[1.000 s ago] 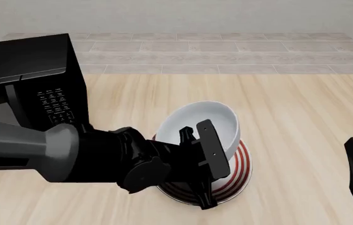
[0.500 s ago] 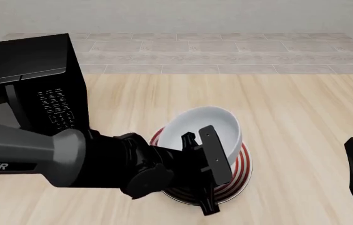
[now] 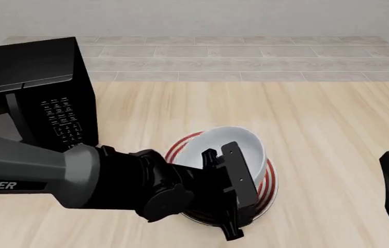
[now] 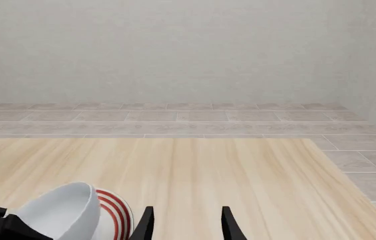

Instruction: Pick up the white bowl and put it on the plate.

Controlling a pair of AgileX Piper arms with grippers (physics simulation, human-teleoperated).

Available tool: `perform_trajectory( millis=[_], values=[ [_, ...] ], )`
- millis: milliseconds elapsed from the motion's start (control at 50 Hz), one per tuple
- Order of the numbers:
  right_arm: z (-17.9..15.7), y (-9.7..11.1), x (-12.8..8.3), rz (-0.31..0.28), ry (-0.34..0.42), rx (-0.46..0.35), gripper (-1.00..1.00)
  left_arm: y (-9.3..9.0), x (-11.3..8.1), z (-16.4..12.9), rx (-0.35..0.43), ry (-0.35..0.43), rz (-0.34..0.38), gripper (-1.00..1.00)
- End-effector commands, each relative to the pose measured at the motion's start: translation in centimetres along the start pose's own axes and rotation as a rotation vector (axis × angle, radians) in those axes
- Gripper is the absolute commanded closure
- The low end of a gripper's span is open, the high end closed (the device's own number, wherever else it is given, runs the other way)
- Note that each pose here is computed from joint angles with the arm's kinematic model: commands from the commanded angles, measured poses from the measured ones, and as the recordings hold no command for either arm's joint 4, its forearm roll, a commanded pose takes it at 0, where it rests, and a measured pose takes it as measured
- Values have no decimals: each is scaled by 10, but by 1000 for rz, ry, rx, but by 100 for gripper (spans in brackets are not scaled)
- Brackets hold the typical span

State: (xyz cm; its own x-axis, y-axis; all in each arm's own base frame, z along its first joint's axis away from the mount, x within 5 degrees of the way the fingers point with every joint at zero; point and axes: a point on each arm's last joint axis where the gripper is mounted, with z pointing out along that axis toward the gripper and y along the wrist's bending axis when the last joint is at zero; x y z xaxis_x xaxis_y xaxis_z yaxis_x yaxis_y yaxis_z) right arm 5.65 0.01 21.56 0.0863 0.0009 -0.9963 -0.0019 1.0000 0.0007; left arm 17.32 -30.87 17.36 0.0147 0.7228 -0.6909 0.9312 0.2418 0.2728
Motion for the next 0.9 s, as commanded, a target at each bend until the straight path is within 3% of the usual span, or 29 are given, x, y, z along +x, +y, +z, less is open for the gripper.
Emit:
perform_trajectory(
  millis=[20,480,900],
  values=[
    [0,0,0,-1,0,2,-100,0,-3,-1,1,-7,35,-100],
    [0,0,0,-1,1,2,-100,-1,-1,-2,1,-7,40,-100],
    [0,0,0,-1,0,2,-100,9,-4,-42,-23,-15,88,-100]
  ],
)
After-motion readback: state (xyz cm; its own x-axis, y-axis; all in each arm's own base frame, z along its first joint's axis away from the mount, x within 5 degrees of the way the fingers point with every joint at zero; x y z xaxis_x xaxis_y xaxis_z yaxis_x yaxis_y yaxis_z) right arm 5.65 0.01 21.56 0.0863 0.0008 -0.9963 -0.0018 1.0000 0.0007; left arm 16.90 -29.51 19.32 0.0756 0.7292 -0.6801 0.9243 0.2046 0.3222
